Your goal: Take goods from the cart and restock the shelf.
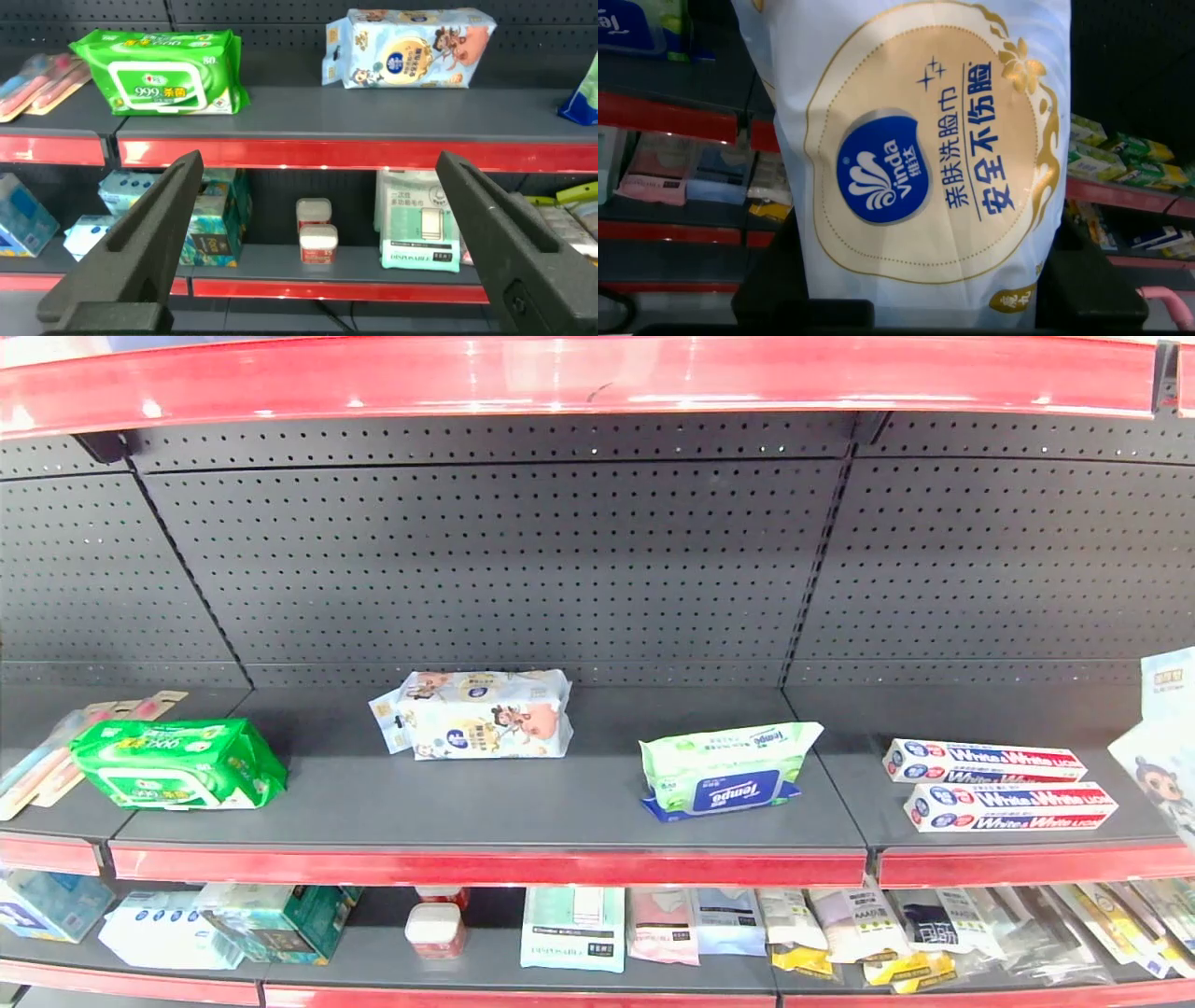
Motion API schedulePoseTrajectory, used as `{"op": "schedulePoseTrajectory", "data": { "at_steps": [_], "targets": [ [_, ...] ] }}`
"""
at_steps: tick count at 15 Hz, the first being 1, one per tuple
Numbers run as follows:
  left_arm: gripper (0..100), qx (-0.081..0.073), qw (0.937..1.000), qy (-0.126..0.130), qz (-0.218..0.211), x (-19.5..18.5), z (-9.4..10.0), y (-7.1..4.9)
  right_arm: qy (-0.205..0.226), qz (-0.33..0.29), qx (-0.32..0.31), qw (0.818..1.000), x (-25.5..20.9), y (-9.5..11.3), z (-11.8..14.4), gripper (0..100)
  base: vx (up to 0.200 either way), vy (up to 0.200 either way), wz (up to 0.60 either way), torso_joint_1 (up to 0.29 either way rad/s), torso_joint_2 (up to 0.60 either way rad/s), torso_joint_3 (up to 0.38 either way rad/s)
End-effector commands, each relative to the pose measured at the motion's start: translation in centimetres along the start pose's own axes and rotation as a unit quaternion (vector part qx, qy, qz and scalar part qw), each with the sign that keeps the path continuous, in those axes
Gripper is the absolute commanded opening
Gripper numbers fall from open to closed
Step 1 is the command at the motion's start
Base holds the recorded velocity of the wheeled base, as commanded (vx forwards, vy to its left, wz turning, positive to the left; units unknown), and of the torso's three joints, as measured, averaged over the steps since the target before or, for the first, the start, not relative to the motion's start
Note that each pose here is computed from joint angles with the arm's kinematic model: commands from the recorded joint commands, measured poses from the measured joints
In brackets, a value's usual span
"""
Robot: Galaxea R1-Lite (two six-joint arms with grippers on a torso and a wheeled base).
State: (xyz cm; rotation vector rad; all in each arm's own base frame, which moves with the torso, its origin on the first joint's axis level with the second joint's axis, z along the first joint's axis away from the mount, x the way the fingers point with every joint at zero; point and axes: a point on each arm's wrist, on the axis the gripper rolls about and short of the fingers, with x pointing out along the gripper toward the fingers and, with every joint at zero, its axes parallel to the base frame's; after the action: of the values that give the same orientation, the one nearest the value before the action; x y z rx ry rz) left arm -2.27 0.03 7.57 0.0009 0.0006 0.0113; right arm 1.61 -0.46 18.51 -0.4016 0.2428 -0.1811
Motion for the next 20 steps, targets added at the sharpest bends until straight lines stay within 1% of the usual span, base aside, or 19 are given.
{"op": "schedulePoseTrajectory", "data": {
  "at_steps": [1, 2, 3, 4, 5, 7, 8, 9, 10, 11, 12, 13, 14, 15, 16, 17, 18, 19, 20],
  "targets": [
    [100, 0.0, 1.0, 0.007, -0.001, 0.1, 0.0, 0.0, -0.014, -0.004, 0.004, 1.0, -0.5, -0.1, 0.0, 0, 0.0, 0.0, 0.0, 0.0, 0.0, 0.0],
    [100, 0.002, 0.9999, 0.014, -0.004, 0.2, 0.1, 0.0, -0.032, -0.002, 0.019, 0.999, -1.0, -0.1, 0.0, 0, 0.0, 0.0, 0.0, 0.0, 0.0, 0.0],
    [100, 0.005, 0.9999, 0.015, -0.004, 0.2, 0.1, 0.0, -0.05, 0.01, 0.045, 0.998, -1.5, -0.1, -0.1, 0, 0.0, 0.0, 0.0, 0.0, 0.0, 0.0],
    [100, 0.001, 0.9999, 0.016, -0.005, 0.2, 0.1, 0.0, -0.068, 0.036, 0.073, 0.994, -1.9, 0.1, -0.3, 0, 0.0, 0.0, 0.0, 0.0, 0.0, 0.0],
    [100, -0.003, 0.9999, 0.014, -0.005, 0.2, 0.1, 0.0, -0.075, 0.054, 0.095, 0.991, -2.1, 0.1, -0.3, 0, 0.0, 0.0, 0.0, 0.0, 0.0, 0.0],
    [100, 0.004, 0.9999, 0.012, -0.006, 0.2, 0.1, 0.0, -0.08, 0.079, 0.12, 0.986, -2.0, 0.2, -0.3, 0, 0.0, 0.0, 0.0, 0.0, 0.0, 0.0],
    [100, 0.009, 0.9999, 0.012, -0.002, 0.2, 0.1, 0.0, -0.075, 0.088, 0.132, 0.985, -1.9, 0.5, -0.8, 0, 0.0, 0.0, 0.0, 0.0, 0.0, 0.0],
    [100, 0.009, 0.9999, 0.01, 0.0, 0.2, 0.1, 0.0, -0.071, 0.088, 0.131, 0.985, -1.9, 0.8, -1.4, 0, 0.0, 0.0, 0.0, 0.0, 0.0, 0.0],
    [100, 0.009, 0.9998, 0.015, -0.001, 0.2, 0.1, 0.0, -0.057, 0.097, 0.132, 0.985, -1.6, 1.3, -2.6, 0, 0.0, 0.0, 0.0, 0.0, 0.0, 0.0],
    [100, 0.009, 0.9996, 0.026, -0.003, 0.4, 0.1, 0.0, -0.048, 0.116, 0.141, 0.982, -1.4, 1.7, -3.3, 0, 0.0, 0.0, 0.0, 0.0, 0.0, 0.0],
    [100, 0.009, 0.9991, 0.042, -0.007, 0.7, 0.2, 0.0, -0.046, 0.144, 0.157, 0.976, -1.3, 2.0, -3.8, 0, 0.0, 0.0, 0.0, 0.0, 0.0, 0.0],
    [100, 0.015, 0.9985, 0.052, -0.009, 0.8, 0.2, 0.0, -0.042, 0.152, 0.165, 0.974, -1.3, 2.2, -4.2, 0, 0.0, 0.0, 0.0, 0.0, 0.0, 0.0],
    [100, 0.026, 0.9978, 0.058, -0.017, 1.0, 0.7, 0.0, -0.036, 0.154, 0.168, 0.973, -1.1, 2.3, -4.4, 0, 0.0, 0.0, 0.0, 0.0, 0.0, 0.0],
    [100, 0.025, 0.9979, 0.055, -0.021, 1.2, 1.7, 0.0, -0.033, 0.155, 0.167, 0.973, -1.1, 2.3, -4.4, 0, 0.0, 0.0, 0.0, 0.0, 0.0, 0.0],
    [100, -0.044, 0.996, 0.074, -0.024, 4.3, 8.2, -0.2, -0.016, 0.161, 0.165, 0.973, -0.6, 2.3, -4.2, 0, 0.0, 0.0, 0.0, 0.0, 0.0, 0.0],
    [100, -0.08, 0.9932, 0.081, -0.022, 5.9, 9.7, -0.3, -0.005, 0.163, 0.161, 0.973, -0.2, 2.4, -4.0, 0, 0.0, 0.0, 0.0, 0.0, 0.0, 0.0],
    [100, -0.082, 0.9923, 0.091, -0.021, 7.7, 10.1, -0.3, 0.005, 0.164, 0.157, 0.974, 0.1, 2.4, -3.8, 0, 0.0, 0.0, 0.0, 0.0, 0.0, 0.0],
    [100, -0.075, 0.9911, 0.108, -0.025, 10.6, 10.0, -0.5, 0.003, 0.164, 0.152, 0.975, 0.7, 2.2, -3.1, 0, 0.0, 0.0, 0.0, 0.0, 0.0, 0.0],
    [100, -0.068, 0.9896, 0.125, -0.019, 12.3, 9.7, -0.5, -0.001, 0.163, 0.149, 0.975, 0.9, 2.1, -2.9, 0, 0.0, 0.0, 0.0, 0.0, 0.0, 0.0]
  ]
}}
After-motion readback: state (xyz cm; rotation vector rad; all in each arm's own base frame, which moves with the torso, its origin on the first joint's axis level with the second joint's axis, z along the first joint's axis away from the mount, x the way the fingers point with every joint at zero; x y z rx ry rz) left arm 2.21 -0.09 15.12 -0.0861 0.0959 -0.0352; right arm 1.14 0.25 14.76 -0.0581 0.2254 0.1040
